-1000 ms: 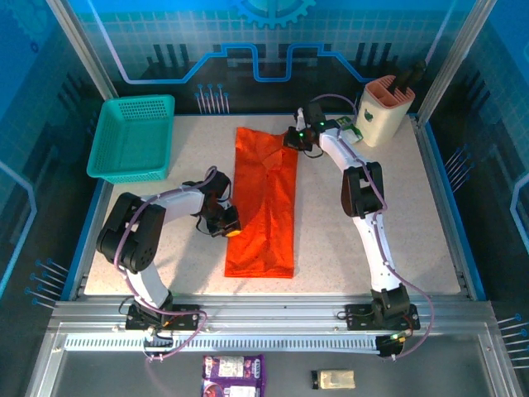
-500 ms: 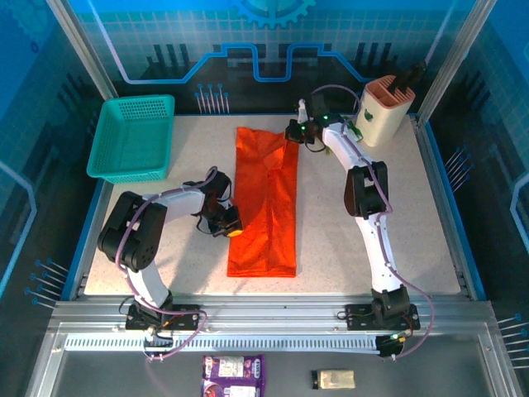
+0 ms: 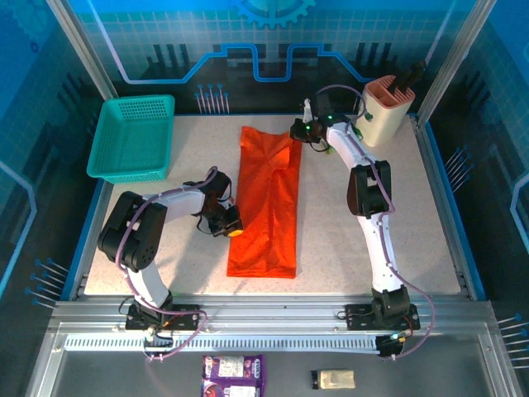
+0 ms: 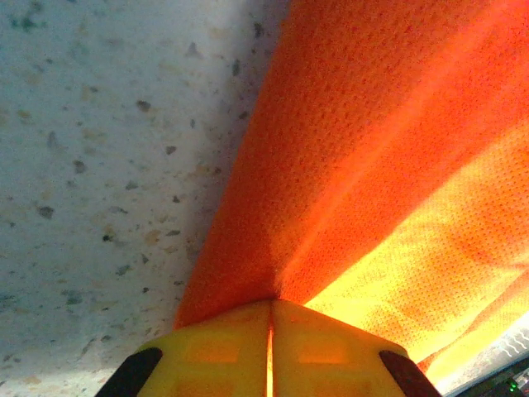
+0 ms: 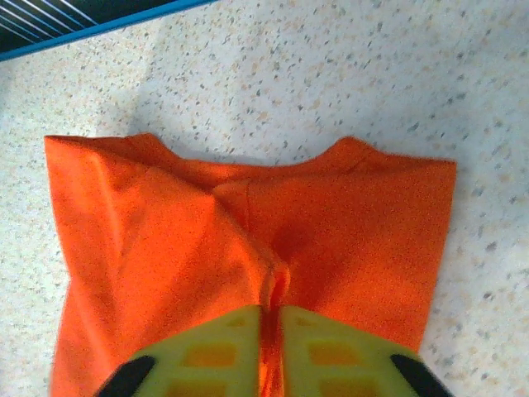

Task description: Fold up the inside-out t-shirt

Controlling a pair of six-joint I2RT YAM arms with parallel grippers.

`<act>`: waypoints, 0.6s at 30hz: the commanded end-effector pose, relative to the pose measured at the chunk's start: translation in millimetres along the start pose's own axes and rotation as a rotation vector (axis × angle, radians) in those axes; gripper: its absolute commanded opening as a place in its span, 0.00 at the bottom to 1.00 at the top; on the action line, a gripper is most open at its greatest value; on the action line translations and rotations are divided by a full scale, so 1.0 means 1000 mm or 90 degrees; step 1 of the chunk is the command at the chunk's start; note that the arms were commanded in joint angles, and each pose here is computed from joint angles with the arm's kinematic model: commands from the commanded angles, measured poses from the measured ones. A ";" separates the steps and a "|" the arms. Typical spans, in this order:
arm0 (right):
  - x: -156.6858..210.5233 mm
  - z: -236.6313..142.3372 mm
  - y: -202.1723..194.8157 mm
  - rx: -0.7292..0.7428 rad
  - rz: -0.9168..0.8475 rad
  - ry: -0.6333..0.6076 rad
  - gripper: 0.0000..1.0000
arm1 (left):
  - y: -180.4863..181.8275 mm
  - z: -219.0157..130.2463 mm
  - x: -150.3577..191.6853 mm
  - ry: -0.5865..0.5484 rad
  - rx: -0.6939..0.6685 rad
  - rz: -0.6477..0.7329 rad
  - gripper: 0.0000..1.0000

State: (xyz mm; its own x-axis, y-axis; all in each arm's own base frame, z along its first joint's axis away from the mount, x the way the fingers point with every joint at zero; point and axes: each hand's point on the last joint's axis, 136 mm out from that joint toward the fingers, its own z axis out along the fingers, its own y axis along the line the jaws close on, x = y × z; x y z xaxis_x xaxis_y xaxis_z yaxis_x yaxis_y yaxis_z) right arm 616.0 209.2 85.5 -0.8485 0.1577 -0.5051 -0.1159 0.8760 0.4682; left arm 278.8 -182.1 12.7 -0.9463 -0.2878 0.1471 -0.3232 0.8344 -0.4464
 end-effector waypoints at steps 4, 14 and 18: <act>-0.010 -0.014 -0.002 0.009 -0.008 -0.014 0.28 | 0.004 -0.007 0.010 0.005 -0.009 -0.021 0.12; 0.018 -0.037 0.073 -0.134 -0.003 0.053 0.29 | -0.023 -0.036 0.017 -0.017 0.026 0.007 0.13; 0.050 -0.019 0.090 -0.155 -0.003 0.107 0.29 | -0.020 -0.029 0.034 -0.001 0.022 0.009 0.13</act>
State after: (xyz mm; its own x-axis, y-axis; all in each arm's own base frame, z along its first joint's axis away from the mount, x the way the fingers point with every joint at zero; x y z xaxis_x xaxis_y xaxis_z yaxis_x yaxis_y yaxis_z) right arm 579.9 256.6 121.0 -0.8822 0.1082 -0.4582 -0.2067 0.7854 0.5835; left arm 270.6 -192.5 51.6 -0.9576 -0.2719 0.0956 -0.2830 0.8240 -0.4909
